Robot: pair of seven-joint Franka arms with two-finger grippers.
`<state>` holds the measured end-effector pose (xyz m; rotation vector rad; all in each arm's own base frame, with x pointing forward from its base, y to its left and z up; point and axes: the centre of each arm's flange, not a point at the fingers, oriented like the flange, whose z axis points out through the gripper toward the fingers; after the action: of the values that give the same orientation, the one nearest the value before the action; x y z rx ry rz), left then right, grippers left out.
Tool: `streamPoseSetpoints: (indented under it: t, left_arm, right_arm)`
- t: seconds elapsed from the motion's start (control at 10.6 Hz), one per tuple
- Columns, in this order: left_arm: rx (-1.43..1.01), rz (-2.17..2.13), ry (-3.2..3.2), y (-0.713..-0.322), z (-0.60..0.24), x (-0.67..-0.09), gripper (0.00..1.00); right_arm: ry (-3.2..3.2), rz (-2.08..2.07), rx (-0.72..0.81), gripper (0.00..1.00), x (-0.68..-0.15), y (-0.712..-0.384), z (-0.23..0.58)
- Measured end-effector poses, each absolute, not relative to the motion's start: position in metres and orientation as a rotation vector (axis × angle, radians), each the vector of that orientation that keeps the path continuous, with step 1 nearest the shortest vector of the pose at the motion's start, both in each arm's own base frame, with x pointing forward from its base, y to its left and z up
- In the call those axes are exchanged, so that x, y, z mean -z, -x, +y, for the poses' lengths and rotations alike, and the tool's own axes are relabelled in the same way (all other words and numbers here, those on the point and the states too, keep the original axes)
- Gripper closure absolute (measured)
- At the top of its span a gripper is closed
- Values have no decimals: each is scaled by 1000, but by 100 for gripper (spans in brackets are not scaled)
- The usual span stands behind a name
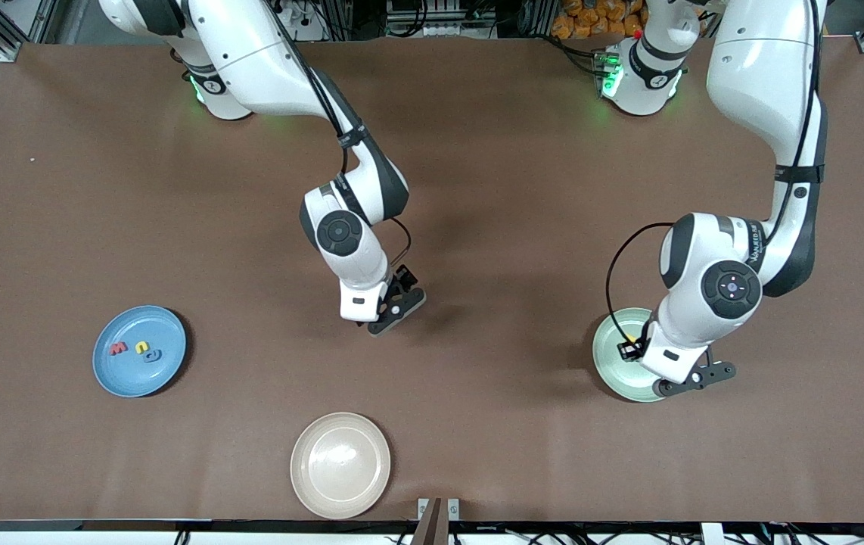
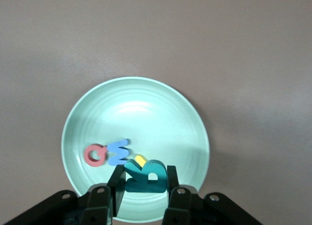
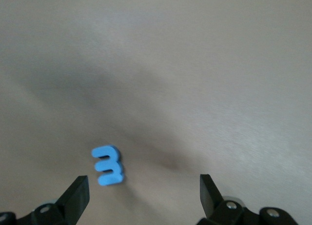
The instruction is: Sort upper and lower case letters into plates
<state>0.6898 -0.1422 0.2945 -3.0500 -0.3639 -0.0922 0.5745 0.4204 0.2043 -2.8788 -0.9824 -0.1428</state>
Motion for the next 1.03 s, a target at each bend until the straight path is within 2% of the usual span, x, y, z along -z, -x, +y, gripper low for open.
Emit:
streamPoseSetpoints:
  t: [0.09, 0.38, 0.47, 0.66, 0.75, 1.03]
  left_arm:
    - [95, -318, 3045, -692, -133, -295, 54]
    - [171, -287, 3046, -699, -120, -325, 12]
    - [219, -298, 3052, -701, -116, -351, 3]
    - [281, -316, 3062, -695, -106, -411, 0]
    - [298, -327, 3069, -688, -102, -440, 0]
    - [328, -271, 3092, -664, -92, -510, 0]
  right_arm:
    - [2879, -981, 128, 0, -197, -570, 426]
    - [2891, -974, 86, 0, -174, -556, 441]
    - [2892, -977, 79, 0, -170, -553, 444]
    - [2891, -978, 85, 1, -170, -553, 446]
    - [2890, -978, 92, 9, -172, -555, 446]
    - [2882, -982, 107, 53, -178, -556, 451]
